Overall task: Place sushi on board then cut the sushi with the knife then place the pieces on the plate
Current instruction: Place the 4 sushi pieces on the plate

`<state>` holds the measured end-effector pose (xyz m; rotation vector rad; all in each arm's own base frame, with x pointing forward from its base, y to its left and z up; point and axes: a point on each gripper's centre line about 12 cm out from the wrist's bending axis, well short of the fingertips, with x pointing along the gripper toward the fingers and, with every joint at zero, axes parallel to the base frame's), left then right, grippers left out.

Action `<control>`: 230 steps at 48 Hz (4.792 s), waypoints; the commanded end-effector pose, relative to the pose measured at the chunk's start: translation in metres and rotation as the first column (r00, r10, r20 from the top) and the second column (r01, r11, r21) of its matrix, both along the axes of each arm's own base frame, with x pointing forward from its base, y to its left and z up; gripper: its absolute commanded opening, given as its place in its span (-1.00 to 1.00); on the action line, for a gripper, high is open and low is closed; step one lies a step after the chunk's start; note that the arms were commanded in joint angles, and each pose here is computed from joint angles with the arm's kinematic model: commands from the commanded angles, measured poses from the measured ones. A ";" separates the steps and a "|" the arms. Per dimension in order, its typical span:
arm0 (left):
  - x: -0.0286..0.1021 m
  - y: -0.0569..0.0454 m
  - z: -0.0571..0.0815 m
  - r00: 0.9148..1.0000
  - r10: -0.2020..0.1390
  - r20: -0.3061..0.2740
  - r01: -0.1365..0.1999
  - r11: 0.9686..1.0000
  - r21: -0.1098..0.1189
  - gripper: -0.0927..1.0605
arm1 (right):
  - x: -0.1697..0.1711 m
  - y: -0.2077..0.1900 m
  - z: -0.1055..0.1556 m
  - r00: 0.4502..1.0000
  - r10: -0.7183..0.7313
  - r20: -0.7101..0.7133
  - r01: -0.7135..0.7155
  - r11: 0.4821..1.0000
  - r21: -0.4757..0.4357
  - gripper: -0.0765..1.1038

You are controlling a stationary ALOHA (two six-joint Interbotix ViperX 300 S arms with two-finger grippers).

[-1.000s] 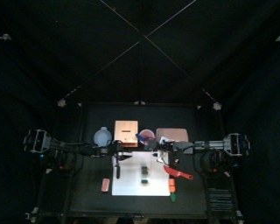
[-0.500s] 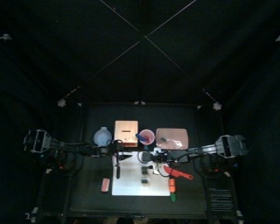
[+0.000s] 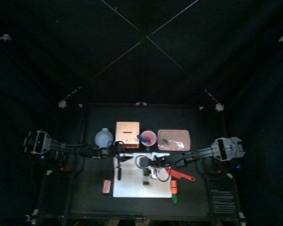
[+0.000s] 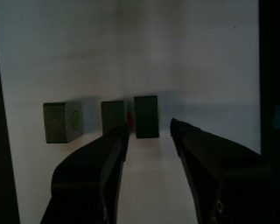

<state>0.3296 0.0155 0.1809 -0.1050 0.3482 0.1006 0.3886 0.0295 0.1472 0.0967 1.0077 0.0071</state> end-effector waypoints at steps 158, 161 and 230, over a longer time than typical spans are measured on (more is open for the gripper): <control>0.003 0.003 0.006 1.000 0.008 0.020 -0.008 1.000 0.002 0.38 | -0.122 -0.152 0.038 0.903 -0.428 -0.033 0.424 0.902 -0.079 0.58; 0.003 0.003 0.006 1.000 0.008 0.020 -0.008 1.000 0.002 0.38 | -0.105 -0.130 0.046 0.939 -0.345 -0.007 0.343 0.936 -0.082 0.58; 0.001 0.003 0.003 1.000 0.009 0.012 -0.009 1.000 0.001 0.38 | 0.022 0.030 -0.008 1.000 0.014 -0.003 -0.014 0.998 0.063 0.51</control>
